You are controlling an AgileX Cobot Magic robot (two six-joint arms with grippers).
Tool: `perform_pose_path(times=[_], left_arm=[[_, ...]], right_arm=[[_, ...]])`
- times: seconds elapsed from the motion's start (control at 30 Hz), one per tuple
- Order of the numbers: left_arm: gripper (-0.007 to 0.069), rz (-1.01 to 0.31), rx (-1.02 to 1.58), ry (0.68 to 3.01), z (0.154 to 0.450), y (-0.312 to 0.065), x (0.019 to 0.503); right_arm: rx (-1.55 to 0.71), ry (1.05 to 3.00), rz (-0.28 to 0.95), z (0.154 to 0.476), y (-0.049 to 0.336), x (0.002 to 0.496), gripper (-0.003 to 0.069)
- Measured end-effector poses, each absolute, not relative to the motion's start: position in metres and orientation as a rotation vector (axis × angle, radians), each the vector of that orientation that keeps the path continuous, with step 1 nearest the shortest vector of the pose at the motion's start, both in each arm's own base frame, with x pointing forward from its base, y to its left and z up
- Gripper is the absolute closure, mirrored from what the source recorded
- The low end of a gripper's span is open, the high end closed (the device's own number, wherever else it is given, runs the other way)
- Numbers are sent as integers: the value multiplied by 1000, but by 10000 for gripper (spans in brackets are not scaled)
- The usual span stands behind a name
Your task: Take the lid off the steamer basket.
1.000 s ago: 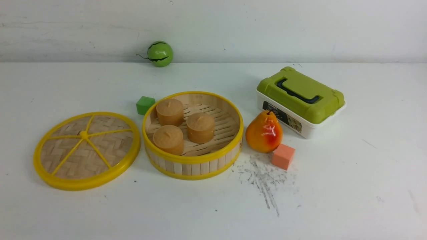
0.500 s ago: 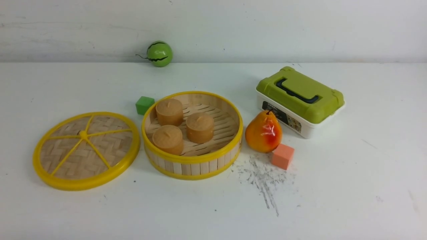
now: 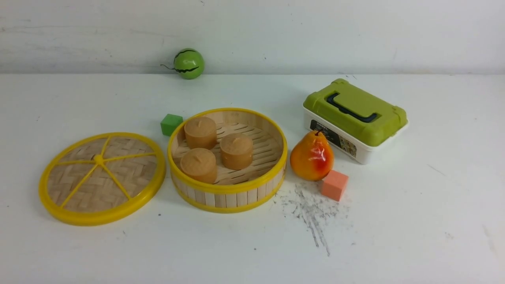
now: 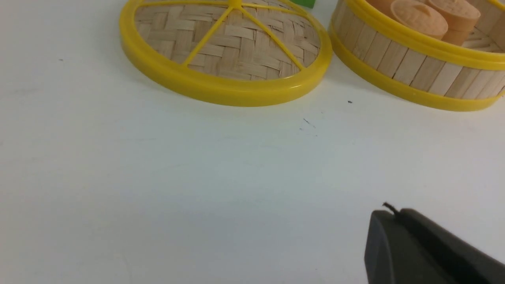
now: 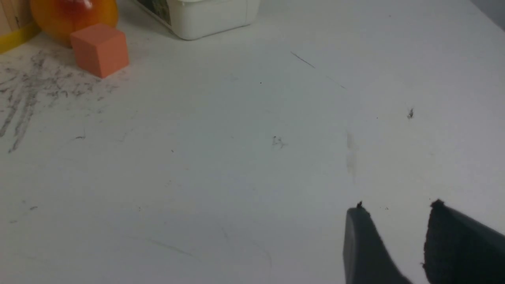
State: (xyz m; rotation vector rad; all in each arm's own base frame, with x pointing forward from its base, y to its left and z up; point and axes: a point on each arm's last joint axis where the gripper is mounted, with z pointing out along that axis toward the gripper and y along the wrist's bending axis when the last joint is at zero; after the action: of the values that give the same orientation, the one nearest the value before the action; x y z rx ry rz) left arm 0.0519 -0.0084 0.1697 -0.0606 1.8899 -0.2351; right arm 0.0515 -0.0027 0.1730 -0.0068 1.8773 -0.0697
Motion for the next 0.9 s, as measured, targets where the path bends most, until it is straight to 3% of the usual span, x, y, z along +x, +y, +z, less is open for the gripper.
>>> perform_pose_path(times=[0.9], left_arm=[[625,-235,-60,1890,170,-8,52]], right_arm=[[-7,1877,-70,173,-3,52,420]])
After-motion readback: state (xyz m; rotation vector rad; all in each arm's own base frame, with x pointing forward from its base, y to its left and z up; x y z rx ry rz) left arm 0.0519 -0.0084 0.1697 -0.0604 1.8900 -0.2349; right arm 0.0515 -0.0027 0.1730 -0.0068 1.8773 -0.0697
